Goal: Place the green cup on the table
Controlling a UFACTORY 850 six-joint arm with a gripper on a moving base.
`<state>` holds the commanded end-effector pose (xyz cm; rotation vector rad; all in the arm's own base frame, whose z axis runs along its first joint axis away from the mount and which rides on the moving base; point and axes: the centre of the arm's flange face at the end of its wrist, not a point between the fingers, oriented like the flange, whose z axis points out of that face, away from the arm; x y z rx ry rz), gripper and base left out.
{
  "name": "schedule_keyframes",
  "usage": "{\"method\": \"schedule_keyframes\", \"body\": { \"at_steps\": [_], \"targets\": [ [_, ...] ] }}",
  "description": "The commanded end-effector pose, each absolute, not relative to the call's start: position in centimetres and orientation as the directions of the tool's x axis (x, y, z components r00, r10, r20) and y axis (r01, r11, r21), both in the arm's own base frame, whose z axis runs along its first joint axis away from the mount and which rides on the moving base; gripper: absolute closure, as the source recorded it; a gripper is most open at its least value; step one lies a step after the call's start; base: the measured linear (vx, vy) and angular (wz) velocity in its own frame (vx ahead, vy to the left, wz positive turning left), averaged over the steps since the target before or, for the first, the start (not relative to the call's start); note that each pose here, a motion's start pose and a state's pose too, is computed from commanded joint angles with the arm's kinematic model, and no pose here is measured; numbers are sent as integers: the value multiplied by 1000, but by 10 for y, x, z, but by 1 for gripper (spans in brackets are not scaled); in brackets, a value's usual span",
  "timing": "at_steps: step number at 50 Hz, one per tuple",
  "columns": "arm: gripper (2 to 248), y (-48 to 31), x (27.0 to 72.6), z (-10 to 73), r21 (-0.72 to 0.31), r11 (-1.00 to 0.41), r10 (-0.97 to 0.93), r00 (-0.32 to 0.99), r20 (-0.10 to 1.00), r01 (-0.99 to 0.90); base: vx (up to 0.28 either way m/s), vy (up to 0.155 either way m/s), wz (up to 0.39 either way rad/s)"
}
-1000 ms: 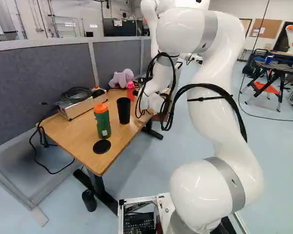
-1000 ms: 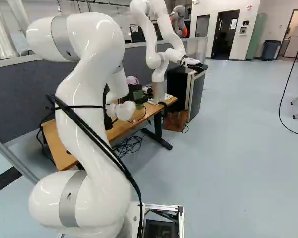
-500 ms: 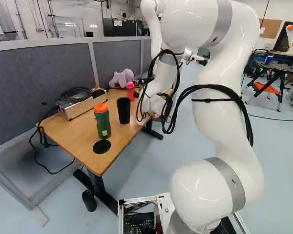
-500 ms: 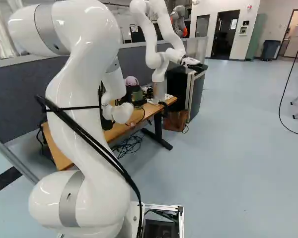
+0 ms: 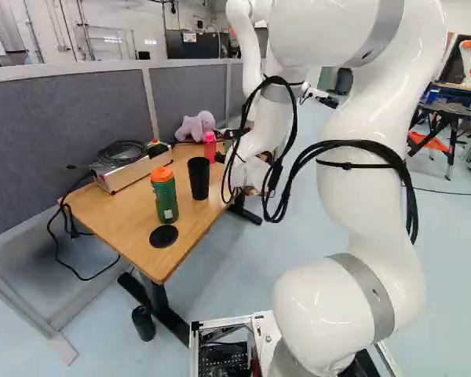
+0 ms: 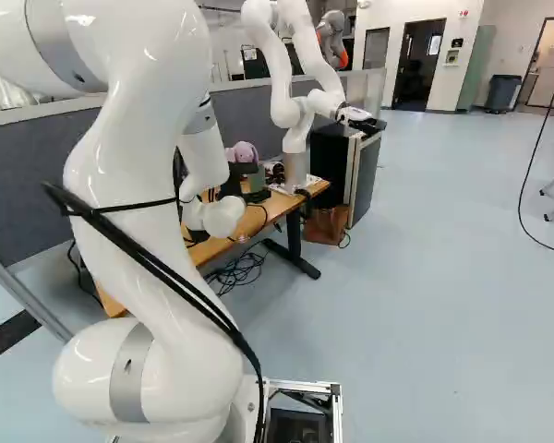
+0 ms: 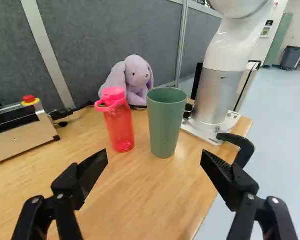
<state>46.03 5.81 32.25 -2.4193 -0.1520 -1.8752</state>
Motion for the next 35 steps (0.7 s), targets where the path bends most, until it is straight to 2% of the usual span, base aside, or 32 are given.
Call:
{"method": "schedule_keyframes", "body": {
  "at_steps": [27,35],
  "targets": [
    [3,56,407,327,0,-991,37,272,961,136,0,0,0],
    [3,56,406,328,0,-991,37,273,961,135,0,0,0]
  ]
}}
